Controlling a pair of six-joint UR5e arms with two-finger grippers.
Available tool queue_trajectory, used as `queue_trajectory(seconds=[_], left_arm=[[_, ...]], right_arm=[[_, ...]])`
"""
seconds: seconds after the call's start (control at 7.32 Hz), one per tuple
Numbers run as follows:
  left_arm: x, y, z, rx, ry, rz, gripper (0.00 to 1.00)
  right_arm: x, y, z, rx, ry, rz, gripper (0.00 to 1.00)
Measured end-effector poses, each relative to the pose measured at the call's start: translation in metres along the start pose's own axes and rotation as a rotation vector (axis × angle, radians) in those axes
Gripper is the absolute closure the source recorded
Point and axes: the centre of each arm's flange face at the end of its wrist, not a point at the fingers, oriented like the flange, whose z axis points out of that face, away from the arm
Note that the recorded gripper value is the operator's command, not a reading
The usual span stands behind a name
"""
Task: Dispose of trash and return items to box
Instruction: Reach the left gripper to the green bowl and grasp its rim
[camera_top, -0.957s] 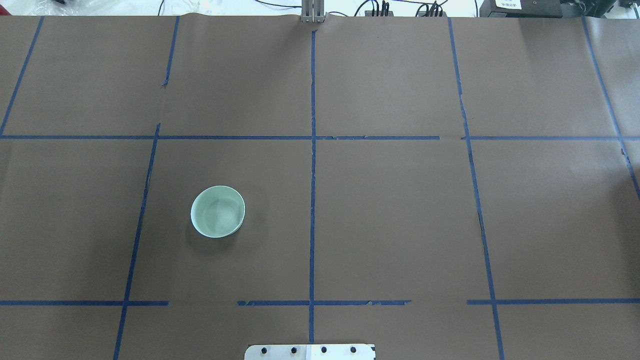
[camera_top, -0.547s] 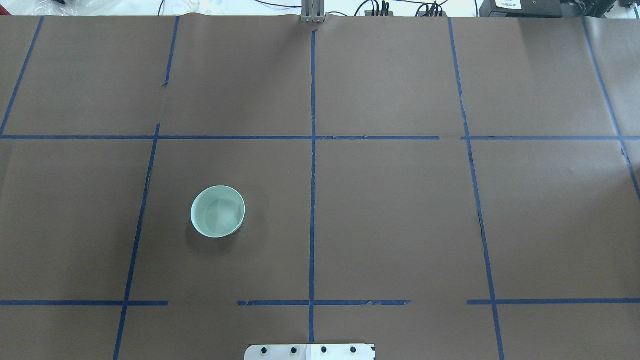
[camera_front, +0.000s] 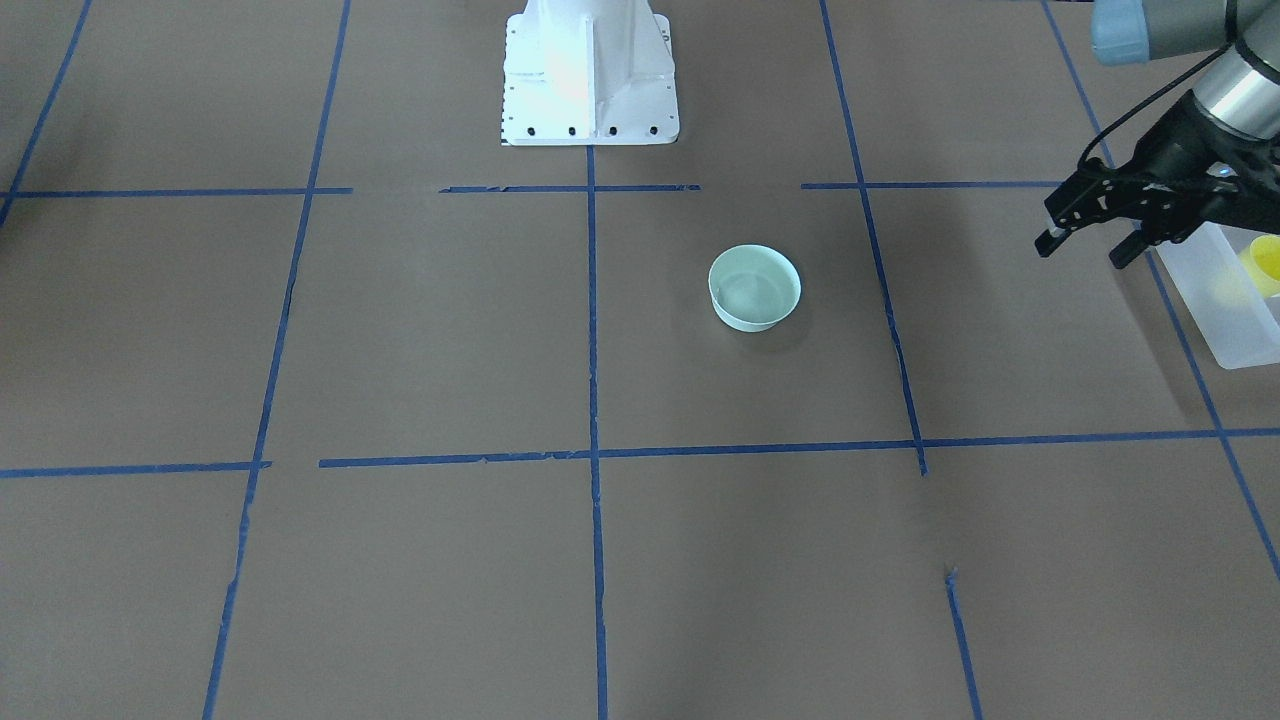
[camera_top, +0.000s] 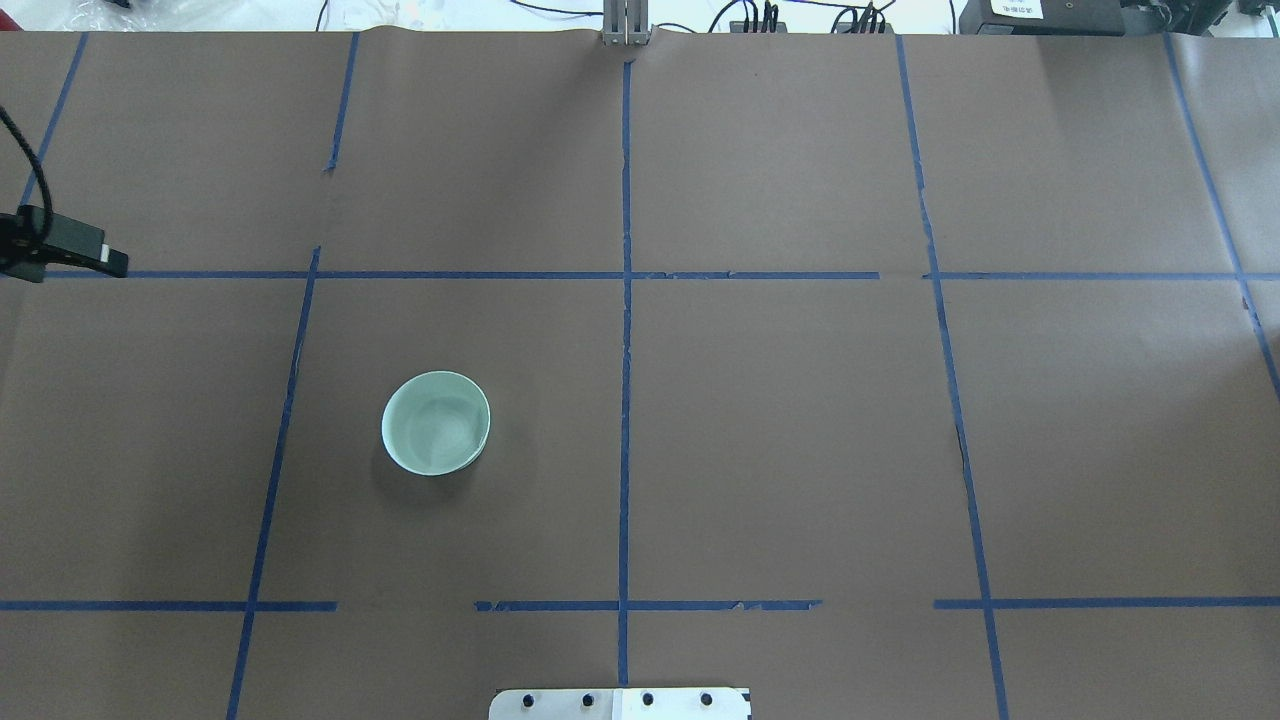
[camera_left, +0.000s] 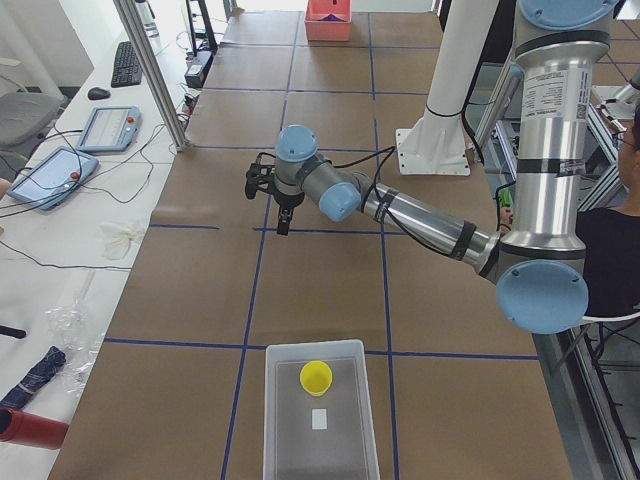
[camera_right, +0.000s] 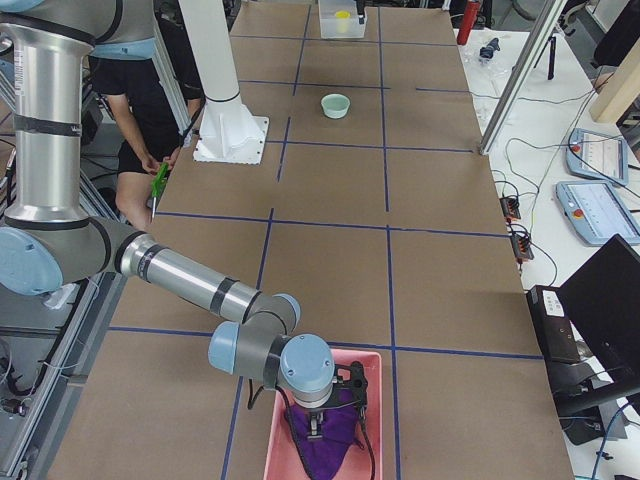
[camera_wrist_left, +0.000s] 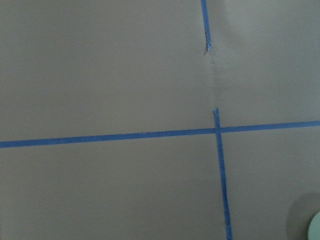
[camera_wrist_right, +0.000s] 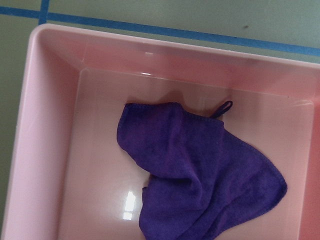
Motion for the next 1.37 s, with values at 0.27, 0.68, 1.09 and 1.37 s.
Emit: queue_trajectory(seconds=[0.27,0.68,1.09,1.37], left_arm=[[0.079,0.027,0.051,-0.015,0.004,-0.081,0.0],[0.14,0.071,0.119,-0.044,-0.025,-0.176,0.0],[0.168,0.098,0.188,-0.061,-0.09,-0.213,0.17],[0.172,0.106,0.213,-0.077,-0.118,-0.216,0.78]], right_arm=[[-0.012,-0.007,-0.009,0.029,-0.027,0.009,0.0],[-0.072,-0.044,-0.035,0.076,-0.089,0.11,0.0],[-0.153,-0.077,-0.052,0.078,-0.135,0.166,0.0],[-0.175,-0.084,-0.054,0.071,-0.148,0.176,0.0]])
